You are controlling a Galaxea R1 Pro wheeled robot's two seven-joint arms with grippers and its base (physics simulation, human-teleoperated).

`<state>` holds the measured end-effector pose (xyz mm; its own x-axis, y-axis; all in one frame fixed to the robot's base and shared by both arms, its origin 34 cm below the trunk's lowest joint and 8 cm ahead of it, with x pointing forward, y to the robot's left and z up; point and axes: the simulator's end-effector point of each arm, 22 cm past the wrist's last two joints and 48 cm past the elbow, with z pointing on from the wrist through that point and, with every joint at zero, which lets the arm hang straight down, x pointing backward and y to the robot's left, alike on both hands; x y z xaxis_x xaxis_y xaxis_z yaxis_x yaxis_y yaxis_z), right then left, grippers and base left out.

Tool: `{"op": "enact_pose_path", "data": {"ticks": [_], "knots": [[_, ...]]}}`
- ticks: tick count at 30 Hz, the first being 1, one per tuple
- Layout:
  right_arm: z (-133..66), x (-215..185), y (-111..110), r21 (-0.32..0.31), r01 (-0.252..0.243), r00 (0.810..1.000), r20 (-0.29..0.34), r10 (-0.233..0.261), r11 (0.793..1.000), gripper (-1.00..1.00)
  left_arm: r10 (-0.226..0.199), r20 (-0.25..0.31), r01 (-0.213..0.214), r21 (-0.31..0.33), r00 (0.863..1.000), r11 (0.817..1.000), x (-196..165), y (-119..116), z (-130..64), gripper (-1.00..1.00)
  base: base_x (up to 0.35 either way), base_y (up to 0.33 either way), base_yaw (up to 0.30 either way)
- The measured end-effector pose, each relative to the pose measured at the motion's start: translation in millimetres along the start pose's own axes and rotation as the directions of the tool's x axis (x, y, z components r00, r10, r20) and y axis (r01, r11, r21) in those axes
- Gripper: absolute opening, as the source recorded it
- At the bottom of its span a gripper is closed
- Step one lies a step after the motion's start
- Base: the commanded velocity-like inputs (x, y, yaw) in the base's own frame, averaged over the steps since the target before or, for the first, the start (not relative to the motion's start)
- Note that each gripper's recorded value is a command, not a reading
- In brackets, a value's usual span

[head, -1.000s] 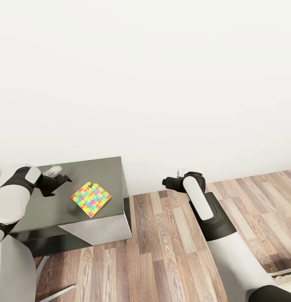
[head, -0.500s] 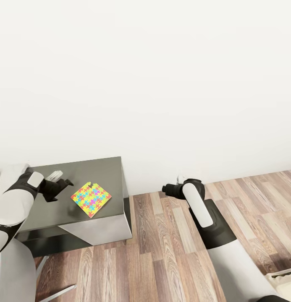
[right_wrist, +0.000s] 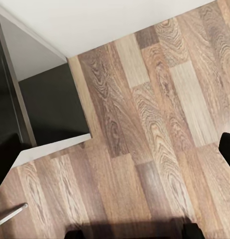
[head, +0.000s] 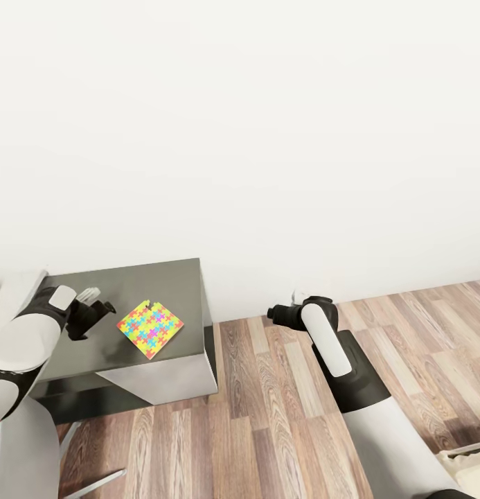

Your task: Put all the toys in the child's room - the three board games (two on the bed and one on the table), the two jigsaw puzzles on the table, and the tennis ball on the table - inside the toy box on the table in the child's room.

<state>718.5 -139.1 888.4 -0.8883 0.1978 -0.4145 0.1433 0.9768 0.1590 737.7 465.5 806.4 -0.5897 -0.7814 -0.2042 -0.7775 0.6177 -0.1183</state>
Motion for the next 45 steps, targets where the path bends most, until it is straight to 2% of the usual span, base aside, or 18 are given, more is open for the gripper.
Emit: {"op": "enact_pose_path", "data": {"ticks": [5, 10, 20, 45], "knots": [[3.3, 2, -1, 0.001, 0.000, 1.000, -0.007, 0.000, 1.000, 1.00, 0.001, -0.008, -0.001, -0.004, 1.000, 1.000, 5, -1, 4.6, 1.00, 0.000, 0.000, 0.000], [7.2, 5, -1, 0.002, -0.001, 1.000, -0.015, 0.001, 1.000, 1.00, 0.019, -0.033, -0.019, 0.005, 0.999, 1.000, 22, -15, 12.1, 1.00, 0.000, 0.000, 0.000], [12.5, 9, -4, 0.006, 0.000, 1.000, -0.026, 0.000, 1.000, 1.00, 0.036, -0.053, -0.035, 0.007, 0.998, 0.999, 37, -24, 20.1, 1.00, 0.000, 0.000, 0.000], [13.1, 11, -4, 0.007, 0.000, 1.000, -0.029, 0.000, 1.000, 1.00, 0.009, -0.035, -0.008, 0.018, 0.999, 1.000, 31, -27, 18.7, 1.00, 0.008, 0.000, 0.000]]}}
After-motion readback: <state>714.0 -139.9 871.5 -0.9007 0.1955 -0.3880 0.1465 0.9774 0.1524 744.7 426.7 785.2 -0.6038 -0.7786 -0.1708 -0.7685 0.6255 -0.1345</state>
